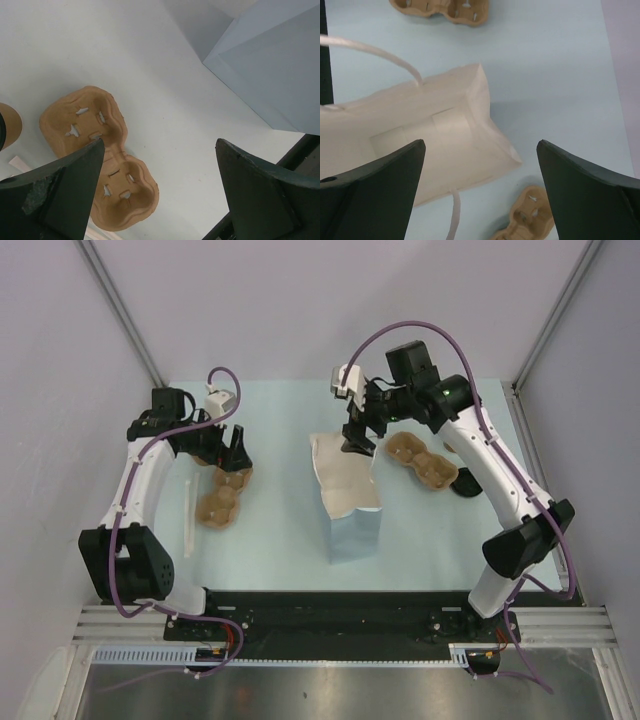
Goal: Pack the takeout coffee
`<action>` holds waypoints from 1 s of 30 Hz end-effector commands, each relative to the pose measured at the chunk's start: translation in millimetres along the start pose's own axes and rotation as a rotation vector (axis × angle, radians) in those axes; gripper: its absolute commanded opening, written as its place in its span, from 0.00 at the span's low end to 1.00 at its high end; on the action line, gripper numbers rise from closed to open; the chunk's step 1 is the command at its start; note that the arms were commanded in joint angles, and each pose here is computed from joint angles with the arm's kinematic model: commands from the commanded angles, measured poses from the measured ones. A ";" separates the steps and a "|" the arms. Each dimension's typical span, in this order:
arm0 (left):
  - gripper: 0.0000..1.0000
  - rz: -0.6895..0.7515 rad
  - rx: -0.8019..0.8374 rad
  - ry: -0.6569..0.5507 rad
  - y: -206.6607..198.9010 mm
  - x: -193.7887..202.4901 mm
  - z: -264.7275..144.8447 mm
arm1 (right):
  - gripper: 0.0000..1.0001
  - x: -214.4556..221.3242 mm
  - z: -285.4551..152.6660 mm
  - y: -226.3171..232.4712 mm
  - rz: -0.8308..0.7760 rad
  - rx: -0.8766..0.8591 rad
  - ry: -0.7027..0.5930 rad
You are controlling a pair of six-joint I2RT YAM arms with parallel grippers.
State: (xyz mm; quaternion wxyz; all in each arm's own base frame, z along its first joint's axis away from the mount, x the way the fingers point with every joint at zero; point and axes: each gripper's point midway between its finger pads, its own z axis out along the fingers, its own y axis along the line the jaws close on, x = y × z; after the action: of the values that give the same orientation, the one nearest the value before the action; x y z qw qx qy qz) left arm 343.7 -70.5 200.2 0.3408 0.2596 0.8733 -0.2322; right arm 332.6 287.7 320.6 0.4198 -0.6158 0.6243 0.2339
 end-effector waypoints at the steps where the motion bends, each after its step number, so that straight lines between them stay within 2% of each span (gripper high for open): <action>1: 0.98 0.012 0.019 -0.061 -5.9 -13.0 -6.0 | 1.00 -40.0 -4.4 -6.4 -0.003 0.038 -0.125; 5: 0.98 0.003 0.020 -0.066 -7.2 -13.0 -6.1 | 1.00 -61.0 -6.2 -17.7 -0.009 0.055 -0.191; 10: 0.98 0.003 0.023 -0.061 -7.2 -10.4 -4.9 | 0.98 -52.9 -4.9 -29.0 -0.092 0.053 -0.178; 12: 0.98 0.009 0.021 -0.057 -6.2 -9.6 -4.5 | 0.92 -45.2 -4.6 -28.5 -0.115 0.034 -0.161; 13: 0.98 0.009 0.020 -0.054 -5.6 -9.2 -4.0 | 0.83 -41.2 -3.1 -32.6 -0.126 0.028 -0.153; 15: 0.98 0.014 0.028 -0.052 -6.2 -8.8 -3.5 | 0.74 -31.3 -0.6 -30.7 -0.166 -0.002 -0.121; 18: 0.97 0.019 0.035 -0.048 -6.5 -9.2 -3.5 | 0.66 -20.6 4.4 -33.5 -0.188 -0.043 -0.097; 29: 0.95 0.019 0.009 -0.014 1.0 1.1 1.0 | 0.54 22.3 30.9 -34.9 -0.229 -0.146 0.019; 30: 0.95 0.027 0.005 -0.010 2.7 0.9 1.3 | 0.50 25.1 32.7 -33.4 -0.227 -0.155 0.025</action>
State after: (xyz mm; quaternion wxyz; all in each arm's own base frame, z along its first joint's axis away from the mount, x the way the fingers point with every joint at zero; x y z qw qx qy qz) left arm 344.2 -72.7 199.4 0.3427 0.2545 0.8721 -0.2392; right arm 380.5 297.7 290.0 0.3955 -0.6931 0.5567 0.2309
